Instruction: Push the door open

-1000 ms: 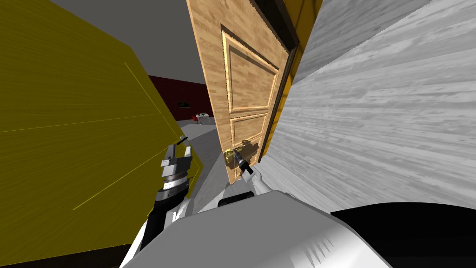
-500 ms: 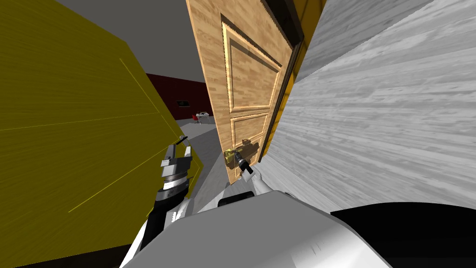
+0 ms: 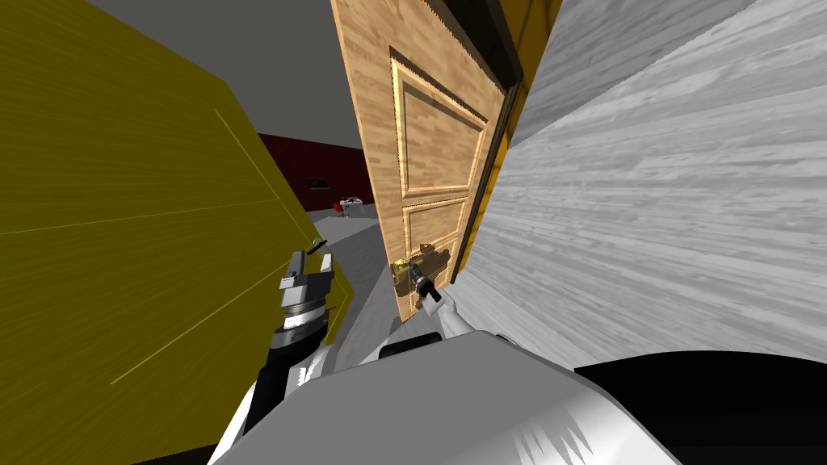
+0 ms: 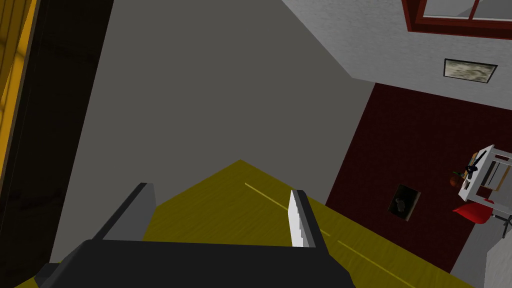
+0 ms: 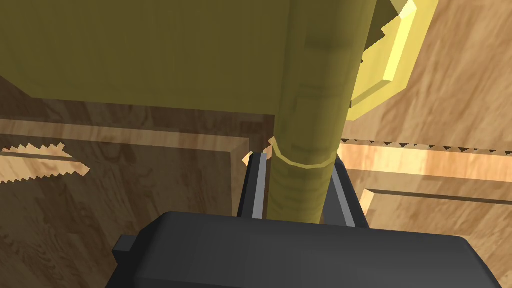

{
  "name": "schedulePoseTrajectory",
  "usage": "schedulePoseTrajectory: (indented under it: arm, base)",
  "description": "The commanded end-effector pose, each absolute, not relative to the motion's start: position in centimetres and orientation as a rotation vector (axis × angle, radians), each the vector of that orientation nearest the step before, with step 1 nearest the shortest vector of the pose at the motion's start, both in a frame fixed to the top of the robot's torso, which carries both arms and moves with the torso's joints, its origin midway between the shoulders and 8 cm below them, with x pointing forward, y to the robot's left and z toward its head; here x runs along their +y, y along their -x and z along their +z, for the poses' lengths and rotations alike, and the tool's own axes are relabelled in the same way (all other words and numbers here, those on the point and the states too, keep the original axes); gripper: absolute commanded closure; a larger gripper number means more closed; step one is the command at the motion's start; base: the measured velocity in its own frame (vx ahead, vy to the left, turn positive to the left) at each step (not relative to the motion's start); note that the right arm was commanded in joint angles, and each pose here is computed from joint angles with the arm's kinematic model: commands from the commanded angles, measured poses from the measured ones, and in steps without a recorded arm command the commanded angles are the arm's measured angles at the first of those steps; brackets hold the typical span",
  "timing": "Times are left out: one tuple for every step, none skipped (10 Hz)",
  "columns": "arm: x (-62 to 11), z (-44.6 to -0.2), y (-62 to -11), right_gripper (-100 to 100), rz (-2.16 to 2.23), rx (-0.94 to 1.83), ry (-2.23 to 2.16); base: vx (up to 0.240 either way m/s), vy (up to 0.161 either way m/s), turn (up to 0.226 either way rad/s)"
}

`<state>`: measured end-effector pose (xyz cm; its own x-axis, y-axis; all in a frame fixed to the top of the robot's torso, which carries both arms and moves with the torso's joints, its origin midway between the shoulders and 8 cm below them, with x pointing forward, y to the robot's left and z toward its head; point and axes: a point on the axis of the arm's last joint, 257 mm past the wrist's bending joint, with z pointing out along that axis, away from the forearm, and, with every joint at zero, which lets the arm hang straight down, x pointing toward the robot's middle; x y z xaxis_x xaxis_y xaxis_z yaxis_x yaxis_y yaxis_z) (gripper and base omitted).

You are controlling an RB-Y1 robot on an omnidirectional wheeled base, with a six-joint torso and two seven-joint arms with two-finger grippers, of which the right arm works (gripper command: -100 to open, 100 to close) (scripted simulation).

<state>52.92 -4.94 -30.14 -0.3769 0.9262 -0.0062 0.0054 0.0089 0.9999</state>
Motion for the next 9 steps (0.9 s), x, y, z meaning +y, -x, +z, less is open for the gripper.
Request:
schedulePoseTrajectory:
  arm:
    - [-5.8,-29.1,-53.6,100,1.475,1.468,-0.989]
    - [-6.6,-29.1,-53.9,100,1.462,1.461,-0.995]
    - [-7.0,-29.1,-54.0,100,1.455,1.457,-0.998]
    - [-7.8,-29.1,-54.3,100,1.441,1.448,-1.006]
    - [-8.3,-29.1,-54.4,100,1.433,1.443,-1.010]
    - [-9.2,-29.2,-54.7,100,1.418,1.433,-1.018]
    - [-9.6,-29.2,-54.9,100,1.411,1.428,-1.023]
    - [-10.1,-29.2,-55.0,100,1.403,1.422,-1.027]
    - [-11.0,-29.2,-55.3,100,1.388,1.410,-1.037]
  base:
    - [0.151,0.105,-0.029]
    - [0.173,0.114,-0.031]
    - [0.141,0.129,-0.050]
    - [0.139,0.152,-0.070]
    - [0.127,0.152,-0.067]
    - [0.154,0.153,-0.066]
    - [0.137,0.144,-0.088]
    - [0.103,0.120,-0.047]
    - [0.115,0.130,-0.074]
